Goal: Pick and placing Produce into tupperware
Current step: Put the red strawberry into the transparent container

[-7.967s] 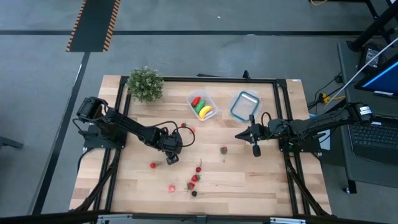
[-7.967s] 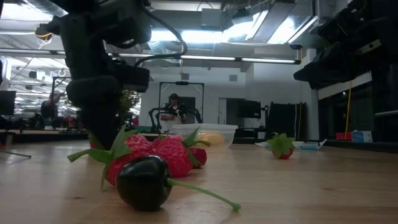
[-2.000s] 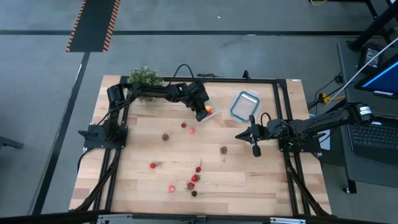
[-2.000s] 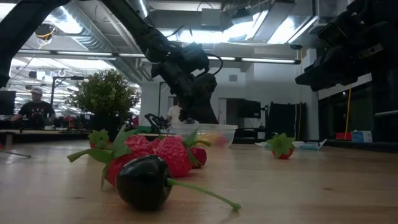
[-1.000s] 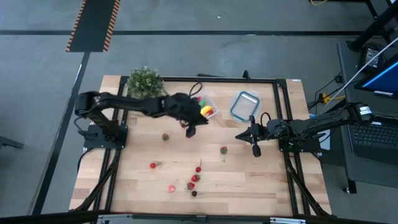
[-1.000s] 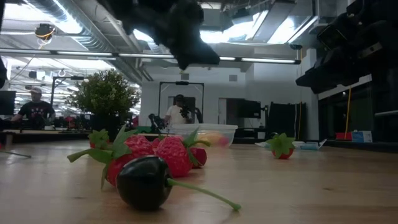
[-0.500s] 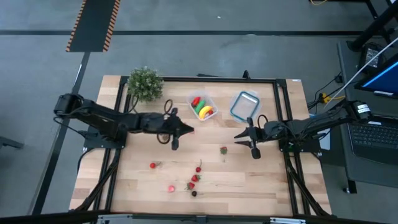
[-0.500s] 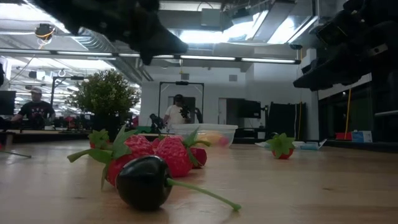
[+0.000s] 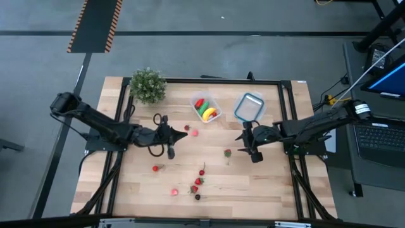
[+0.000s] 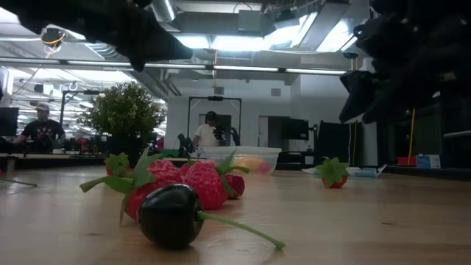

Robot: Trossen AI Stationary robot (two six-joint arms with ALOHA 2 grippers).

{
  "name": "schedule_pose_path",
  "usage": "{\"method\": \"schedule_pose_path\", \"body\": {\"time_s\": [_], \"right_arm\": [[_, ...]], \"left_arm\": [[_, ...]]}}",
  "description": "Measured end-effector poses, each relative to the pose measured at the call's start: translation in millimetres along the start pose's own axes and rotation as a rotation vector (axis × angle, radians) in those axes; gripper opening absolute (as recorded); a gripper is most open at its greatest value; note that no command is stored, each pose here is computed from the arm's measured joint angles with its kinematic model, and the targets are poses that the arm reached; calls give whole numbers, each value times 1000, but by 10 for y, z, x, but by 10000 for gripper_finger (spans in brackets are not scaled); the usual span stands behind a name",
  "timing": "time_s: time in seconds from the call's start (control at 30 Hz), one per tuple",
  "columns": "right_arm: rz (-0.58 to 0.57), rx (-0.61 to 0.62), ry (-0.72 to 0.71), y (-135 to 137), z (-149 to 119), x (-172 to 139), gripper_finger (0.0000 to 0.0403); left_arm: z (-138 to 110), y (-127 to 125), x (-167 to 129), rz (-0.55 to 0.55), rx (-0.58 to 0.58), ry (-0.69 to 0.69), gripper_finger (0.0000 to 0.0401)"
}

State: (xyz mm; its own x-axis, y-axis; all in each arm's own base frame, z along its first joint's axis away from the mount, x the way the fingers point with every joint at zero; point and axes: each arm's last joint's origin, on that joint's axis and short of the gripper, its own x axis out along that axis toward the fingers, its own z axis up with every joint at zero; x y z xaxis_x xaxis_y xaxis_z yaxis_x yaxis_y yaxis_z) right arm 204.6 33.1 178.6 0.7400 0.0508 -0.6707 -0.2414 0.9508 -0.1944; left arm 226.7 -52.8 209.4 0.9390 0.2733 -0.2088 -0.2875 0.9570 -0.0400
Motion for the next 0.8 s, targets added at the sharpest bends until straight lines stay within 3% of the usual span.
{"method": "schedule_pose_path", "body": {"time_s": [0.5, 0.8], "right_arm": [[87, -164, 267, 44, 247, 397, 228], [118, -187, 329, 119, 275, 580, 228]], "left_arm": [[-54, -173, -117, -64, 85, 12, 25], [-72, -205, -140, -82, 98, 23, 3]]}}
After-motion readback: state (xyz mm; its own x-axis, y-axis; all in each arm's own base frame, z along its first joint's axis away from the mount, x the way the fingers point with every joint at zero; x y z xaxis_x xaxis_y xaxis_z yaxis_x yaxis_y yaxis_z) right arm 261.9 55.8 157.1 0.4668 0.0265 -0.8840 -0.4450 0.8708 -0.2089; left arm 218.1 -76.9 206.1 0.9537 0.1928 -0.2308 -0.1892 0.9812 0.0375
